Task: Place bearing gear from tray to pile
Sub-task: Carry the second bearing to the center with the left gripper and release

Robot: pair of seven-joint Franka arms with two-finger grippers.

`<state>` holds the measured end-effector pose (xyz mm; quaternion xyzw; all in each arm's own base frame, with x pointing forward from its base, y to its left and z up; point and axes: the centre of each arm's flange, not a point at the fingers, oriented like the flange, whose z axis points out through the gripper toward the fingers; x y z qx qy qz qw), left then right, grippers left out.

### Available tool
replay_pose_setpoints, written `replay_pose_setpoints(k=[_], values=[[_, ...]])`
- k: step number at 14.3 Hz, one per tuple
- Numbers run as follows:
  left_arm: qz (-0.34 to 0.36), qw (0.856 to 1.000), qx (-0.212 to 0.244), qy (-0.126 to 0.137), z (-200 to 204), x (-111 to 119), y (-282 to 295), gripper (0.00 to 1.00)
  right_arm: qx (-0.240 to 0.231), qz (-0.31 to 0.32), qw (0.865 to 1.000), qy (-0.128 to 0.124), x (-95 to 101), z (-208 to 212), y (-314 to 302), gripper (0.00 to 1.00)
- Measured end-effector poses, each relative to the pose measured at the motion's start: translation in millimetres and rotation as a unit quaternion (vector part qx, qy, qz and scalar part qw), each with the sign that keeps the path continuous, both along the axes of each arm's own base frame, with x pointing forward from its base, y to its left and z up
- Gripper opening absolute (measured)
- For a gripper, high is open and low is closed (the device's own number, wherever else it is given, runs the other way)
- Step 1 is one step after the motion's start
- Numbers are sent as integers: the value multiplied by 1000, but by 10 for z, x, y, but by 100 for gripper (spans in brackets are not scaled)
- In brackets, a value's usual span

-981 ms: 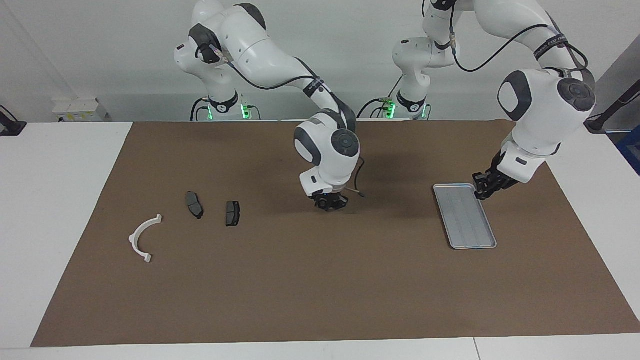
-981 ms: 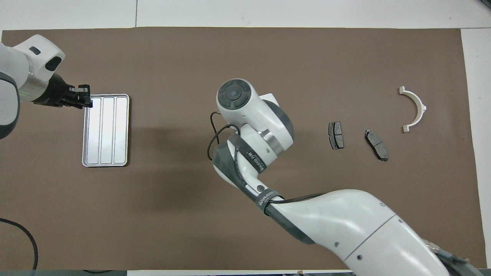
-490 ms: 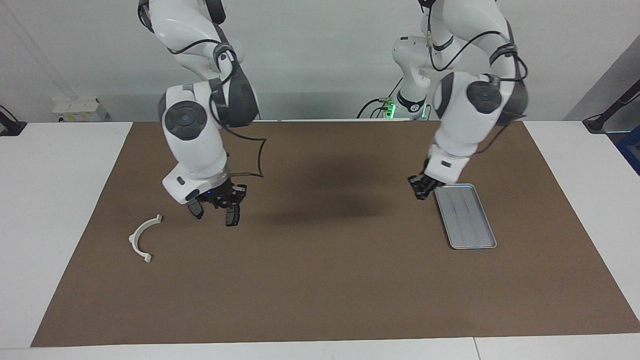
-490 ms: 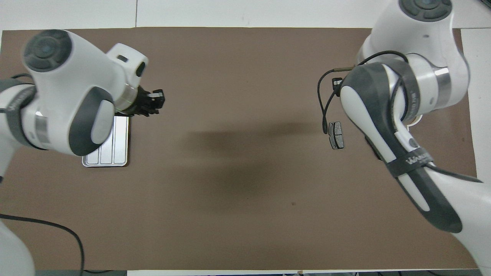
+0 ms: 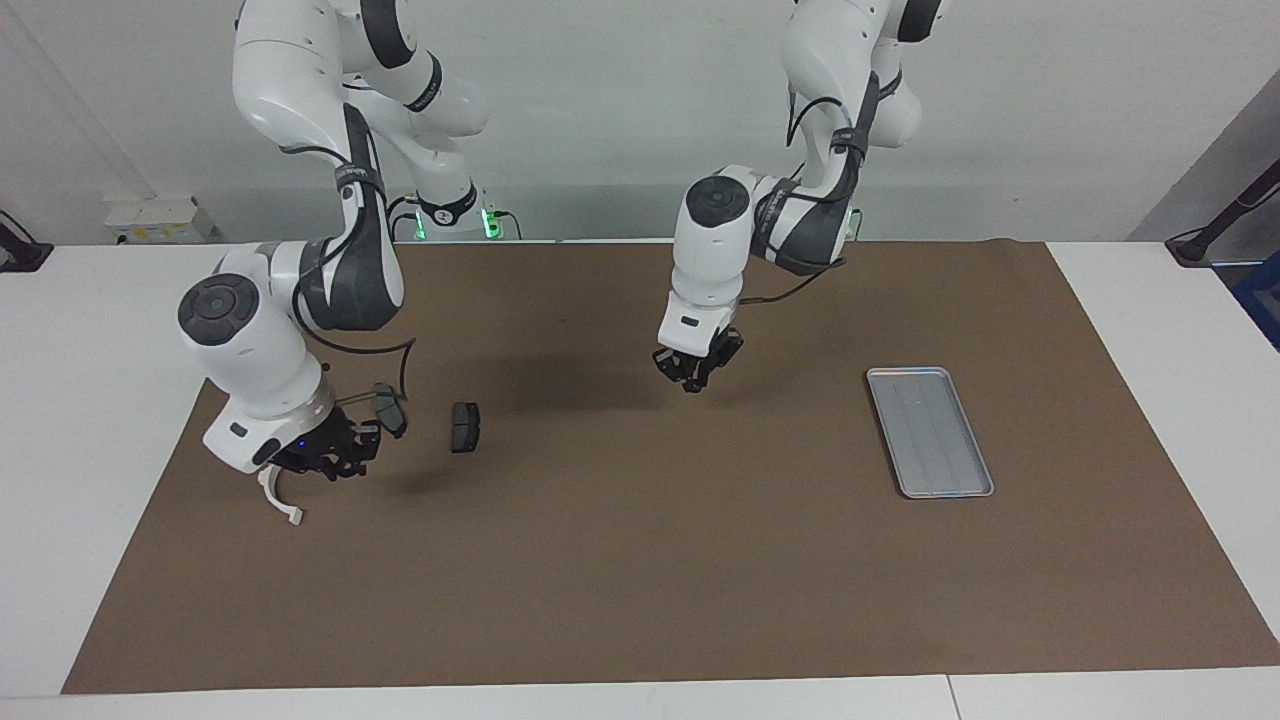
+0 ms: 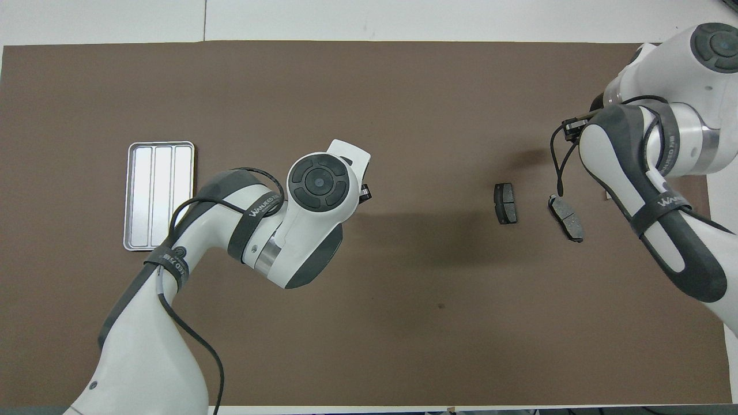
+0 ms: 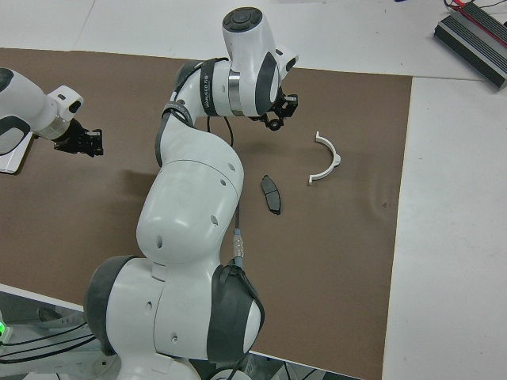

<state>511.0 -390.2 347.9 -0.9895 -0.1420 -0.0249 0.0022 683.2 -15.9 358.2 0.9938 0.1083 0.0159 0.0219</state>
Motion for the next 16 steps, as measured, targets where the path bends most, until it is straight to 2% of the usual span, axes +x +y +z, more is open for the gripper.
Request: replay_pose_setpoints(k=[4,8,9,12,14,16], values=[[2,1000,-4,-4,-373,-24,-49,23,6,9,1000,-17,75,-556,-104,36],[0,1000,-6,-9,-457,-60,-38,23,7,9,1000,-17,86,-628,-106,36],[0,1000,-7,-11,-466,-63,-37,23,7,9,1000,-18,88,-623,-105,42],[-3,1000,-9,-17,-489,-69,-33,24,7,11,1000,-16,86,-548,-72,75],[-10,1000,-1,-23,-485,-55,-13,44,5,15,1000,-2,49,-333,3,99],[-10,999,5,-31,-231,82,135,67,-1,-2,1000,14,-47,55,248,100]])
